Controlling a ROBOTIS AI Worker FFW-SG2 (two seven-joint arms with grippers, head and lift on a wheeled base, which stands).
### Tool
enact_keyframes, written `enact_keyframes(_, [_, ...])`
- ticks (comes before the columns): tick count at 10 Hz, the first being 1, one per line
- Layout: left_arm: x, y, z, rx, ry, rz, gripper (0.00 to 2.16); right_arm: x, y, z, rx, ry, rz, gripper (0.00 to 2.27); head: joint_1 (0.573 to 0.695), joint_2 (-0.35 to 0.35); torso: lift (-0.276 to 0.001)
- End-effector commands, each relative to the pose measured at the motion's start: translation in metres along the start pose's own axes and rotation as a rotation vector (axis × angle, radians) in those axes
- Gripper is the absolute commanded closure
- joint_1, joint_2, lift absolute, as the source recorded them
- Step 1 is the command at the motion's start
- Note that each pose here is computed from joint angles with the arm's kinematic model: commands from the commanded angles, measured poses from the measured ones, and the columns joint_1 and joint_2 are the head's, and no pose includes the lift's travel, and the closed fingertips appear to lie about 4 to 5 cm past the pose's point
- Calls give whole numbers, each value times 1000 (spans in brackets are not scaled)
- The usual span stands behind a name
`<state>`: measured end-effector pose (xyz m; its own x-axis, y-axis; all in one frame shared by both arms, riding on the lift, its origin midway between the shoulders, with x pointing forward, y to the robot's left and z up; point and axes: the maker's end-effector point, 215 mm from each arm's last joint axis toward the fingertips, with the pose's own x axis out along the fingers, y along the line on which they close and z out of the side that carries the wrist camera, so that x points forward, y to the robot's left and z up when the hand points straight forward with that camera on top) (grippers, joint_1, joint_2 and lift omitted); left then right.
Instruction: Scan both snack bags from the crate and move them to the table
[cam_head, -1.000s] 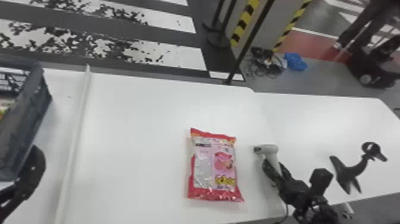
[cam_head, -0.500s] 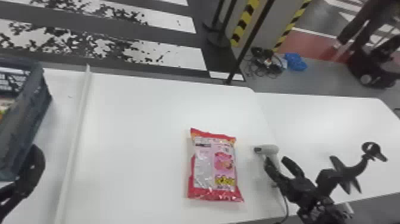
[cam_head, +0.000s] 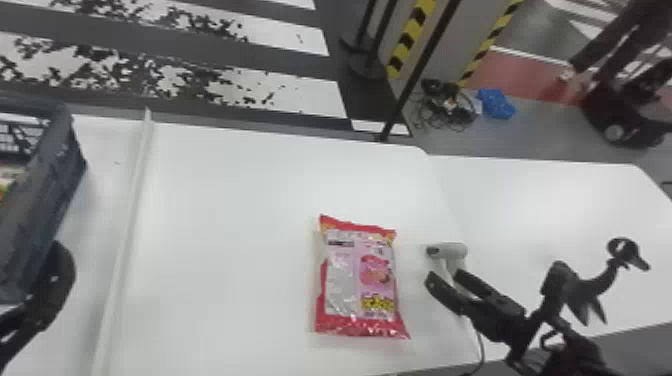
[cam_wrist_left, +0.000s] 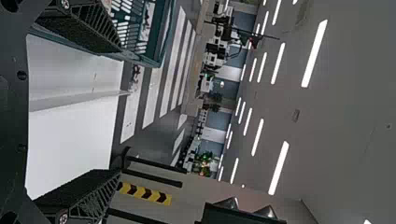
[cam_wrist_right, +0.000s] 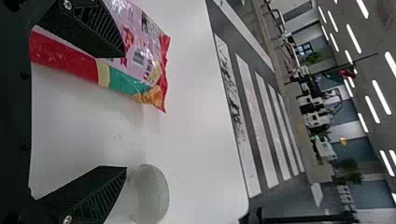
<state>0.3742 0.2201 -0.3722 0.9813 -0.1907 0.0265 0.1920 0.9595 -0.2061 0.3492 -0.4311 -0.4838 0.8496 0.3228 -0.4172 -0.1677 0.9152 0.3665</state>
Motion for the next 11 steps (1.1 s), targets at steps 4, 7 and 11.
enact_keyframes(4, [-5, 3, 0, 3, -5, 6, 70, 39, 19, -25, 174, 277, 134, 63, 695, -279, -87])
enact_keyframes(7, [-9, 10, -2, 12, -10, 15, 70, 59, 25, -37, 196, 330, 176, 63, 695, -248, -87])
enact_keyframes(11, [-5, 12, -8, 11, -3, 14, 70, 74, 52, -51, 238, 376, 245, 63, 695, -203, -87])
